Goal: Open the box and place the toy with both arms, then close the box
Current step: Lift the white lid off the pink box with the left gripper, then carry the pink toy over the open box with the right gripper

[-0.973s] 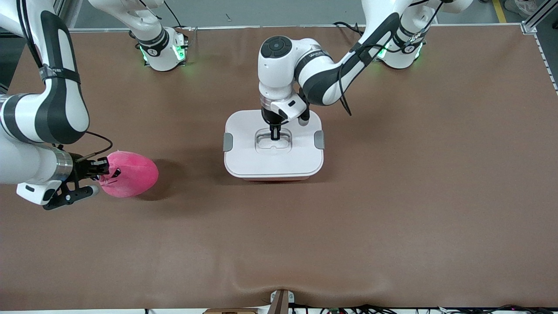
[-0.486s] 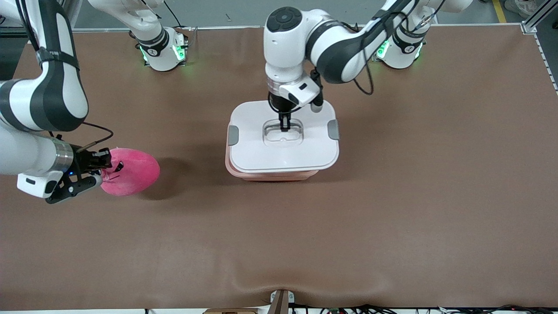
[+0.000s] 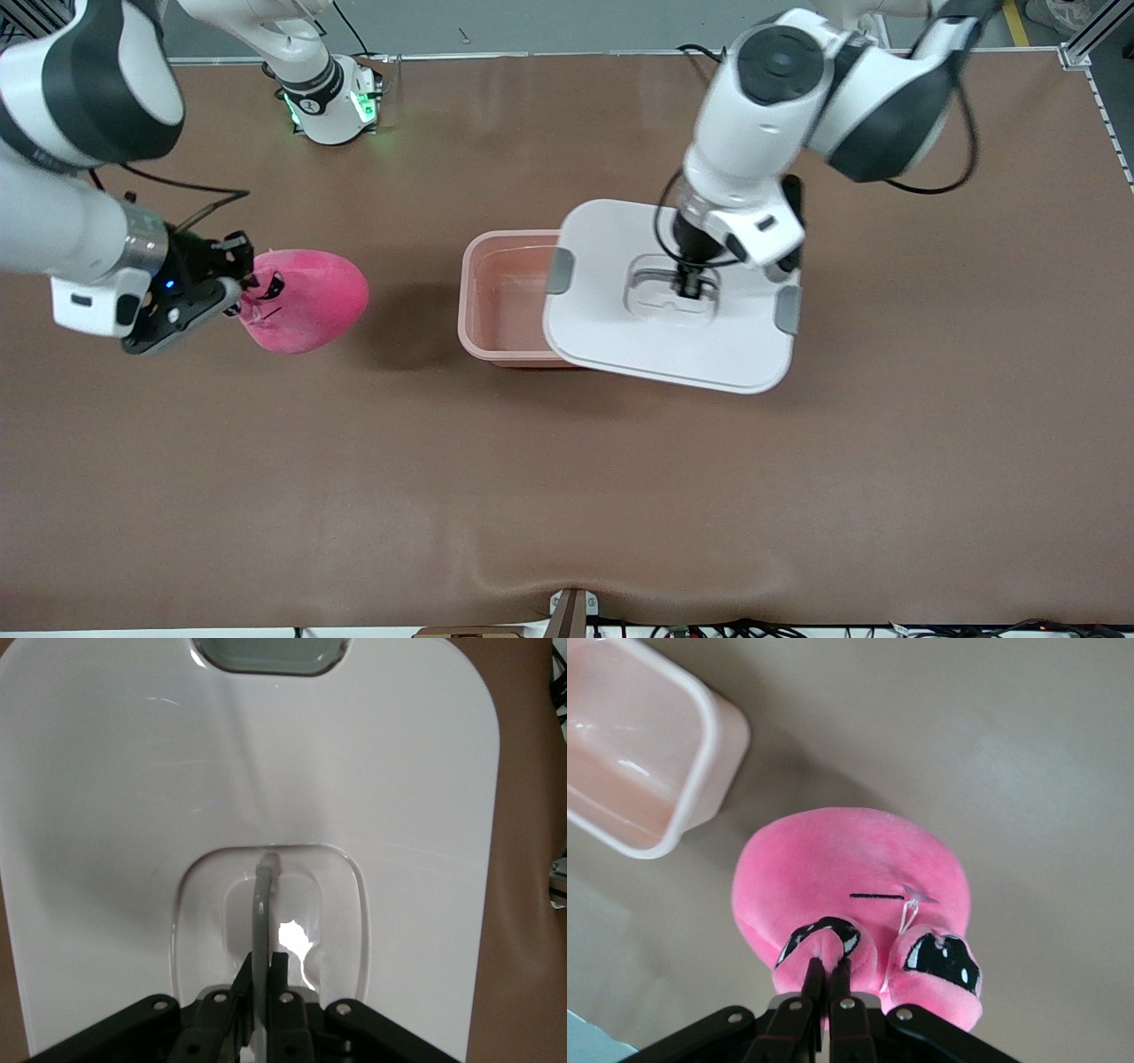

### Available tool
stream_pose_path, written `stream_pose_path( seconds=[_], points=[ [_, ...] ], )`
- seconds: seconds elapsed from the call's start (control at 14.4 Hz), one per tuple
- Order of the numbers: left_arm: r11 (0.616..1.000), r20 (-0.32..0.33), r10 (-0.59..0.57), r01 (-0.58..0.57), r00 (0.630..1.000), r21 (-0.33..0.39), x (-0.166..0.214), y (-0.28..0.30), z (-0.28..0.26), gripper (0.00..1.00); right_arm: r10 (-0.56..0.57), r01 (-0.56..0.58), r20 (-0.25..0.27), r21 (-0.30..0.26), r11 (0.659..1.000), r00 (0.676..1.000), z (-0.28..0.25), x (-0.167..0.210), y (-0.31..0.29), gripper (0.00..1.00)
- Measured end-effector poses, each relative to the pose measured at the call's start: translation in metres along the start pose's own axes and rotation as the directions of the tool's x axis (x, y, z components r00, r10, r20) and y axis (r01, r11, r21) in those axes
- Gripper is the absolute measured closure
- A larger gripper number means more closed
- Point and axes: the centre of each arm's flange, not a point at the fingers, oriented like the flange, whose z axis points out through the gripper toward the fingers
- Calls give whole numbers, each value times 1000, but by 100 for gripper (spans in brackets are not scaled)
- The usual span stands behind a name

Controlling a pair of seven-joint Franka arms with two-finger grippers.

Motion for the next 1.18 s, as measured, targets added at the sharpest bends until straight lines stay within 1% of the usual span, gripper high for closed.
stream_pose_path(
  seconds=[0.07, 0.21, 0.35, 0.56, 0.63, 0.69, 0.76, 0.97, 1.11, 1.18],
  points=[
    [998, 1, 65, -65, 998, 20, 20, 2, -2, 93, -41, 41, -4, -9, 999, 999, -4, 5, -25, 95],
    [988, 7, 150, -150, 989, 49, 58, 6, -1, 93, -129, 129, -2, -28, 991, 992, -6, 17, -77, 95],
    [969, 33, 233, -235, 972, 78, 90, 7, 1, 93, -214, 214, 15, -69, 974, 977, -2, 28, -127, 95],
    [934, 58, 329, -334, 942, 124, 142, 4, 4, 93, -329, 332, 45, -125, 935, 943, 7, 39, -193, 95],
    [923, 70, 352, -359, 933, 141, 159, 2, 5, 93, -366, 368, 45, -143, 919, 930, 10, 41, -213, 95],
    [913, 81, 369, -378, 926, 153, 175, 0, 7, 93, -410, 410, 34, -161, 898, 911, 11, 45, -231, 95],
    [906, 93, 380, -390, 920, 165, 192, -1, 10, 93, -466, 462, 21, -177, 869, 885, 10, 48, -244, 95],
    [885, 144, 398, -421, 906, 200, 247, -9, 27, 93, -629, 609, -22, -227, 760, 777, 5, 57, -265, 95],
    [874, 181, 411, -443, 893, 202, 283, -12, 42, 93, -708, 680, -29, -252, 689, 706, 5, 61, -281, 95],
    [871, 198, 412, -448, 890, 201, 295, -13, 48, 93, -748, 719, -24, -261, 645, 663, 7, 62, -293, 95]
  ],
)
